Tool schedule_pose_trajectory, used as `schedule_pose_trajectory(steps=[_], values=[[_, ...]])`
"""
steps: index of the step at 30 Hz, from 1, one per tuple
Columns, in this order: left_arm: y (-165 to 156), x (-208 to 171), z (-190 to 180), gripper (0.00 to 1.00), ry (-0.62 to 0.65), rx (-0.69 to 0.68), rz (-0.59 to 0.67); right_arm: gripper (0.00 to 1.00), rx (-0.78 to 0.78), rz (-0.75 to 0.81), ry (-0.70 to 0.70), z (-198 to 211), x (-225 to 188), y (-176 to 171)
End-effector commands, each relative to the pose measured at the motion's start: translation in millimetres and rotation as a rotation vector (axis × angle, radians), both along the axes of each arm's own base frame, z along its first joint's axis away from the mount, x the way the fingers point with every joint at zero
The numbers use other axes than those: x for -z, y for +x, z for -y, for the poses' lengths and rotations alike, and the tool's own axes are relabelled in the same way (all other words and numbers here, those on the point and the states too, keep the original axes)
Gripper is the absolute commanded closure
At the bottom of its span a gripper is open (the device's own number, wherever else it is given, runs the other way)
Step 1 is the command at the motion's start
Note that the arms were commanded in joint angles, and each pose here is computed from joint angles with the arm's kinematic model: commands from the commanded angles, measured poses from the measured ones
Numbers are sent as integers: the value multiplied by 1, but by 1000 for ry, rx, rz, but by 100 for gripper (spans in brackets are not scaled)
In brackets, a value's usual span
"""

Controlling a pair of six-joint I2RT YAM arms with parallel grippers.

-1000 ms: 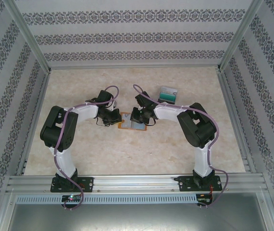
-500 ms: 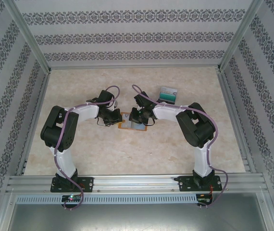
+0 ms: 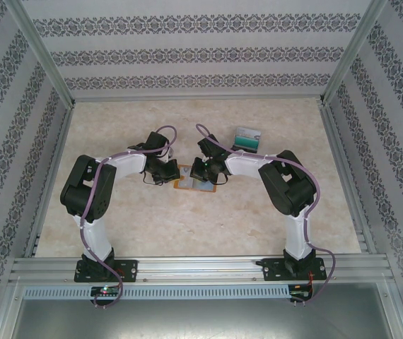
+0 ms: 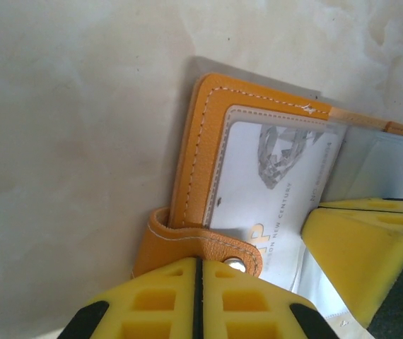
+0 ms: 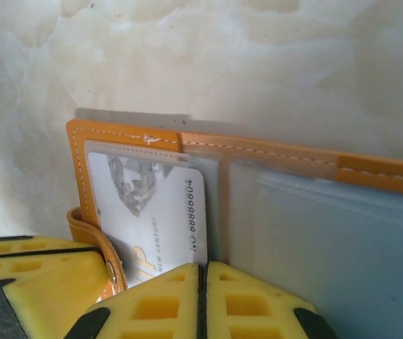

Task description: Take the credit cards out of the card holder

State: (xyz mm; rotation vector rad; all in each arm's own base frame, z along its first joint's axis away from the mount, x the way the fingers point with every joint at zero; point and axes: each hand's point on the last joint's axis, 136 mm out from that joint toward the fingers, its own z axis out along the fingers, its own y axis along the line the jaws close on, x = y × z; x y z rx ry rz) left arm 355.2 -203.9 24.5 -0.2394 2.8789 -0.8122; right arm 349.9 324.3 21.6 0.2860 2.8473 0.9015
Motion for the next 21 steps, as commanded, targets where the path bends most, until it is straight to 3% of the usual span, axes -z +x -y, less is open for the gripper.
schedule_pose_trajectory(steps=[1, 14, 20, 21], values=[[-18, 24, -1, 100, 58, 8, -89, 100, -16, -20, 20, -4, 3, -8], [-16, 25, -11, 100, 101, -15, -87, 100, 43, 55, -13, 37, -19, -3], [-17, 25, -10, 100, 94, -13, -89, 100, 37, 53, 4, 35, -18, -3], [-17, 25, -10, 100, 93, -14, -91, 96, 33, 47, 8, 34, -16, -4]])
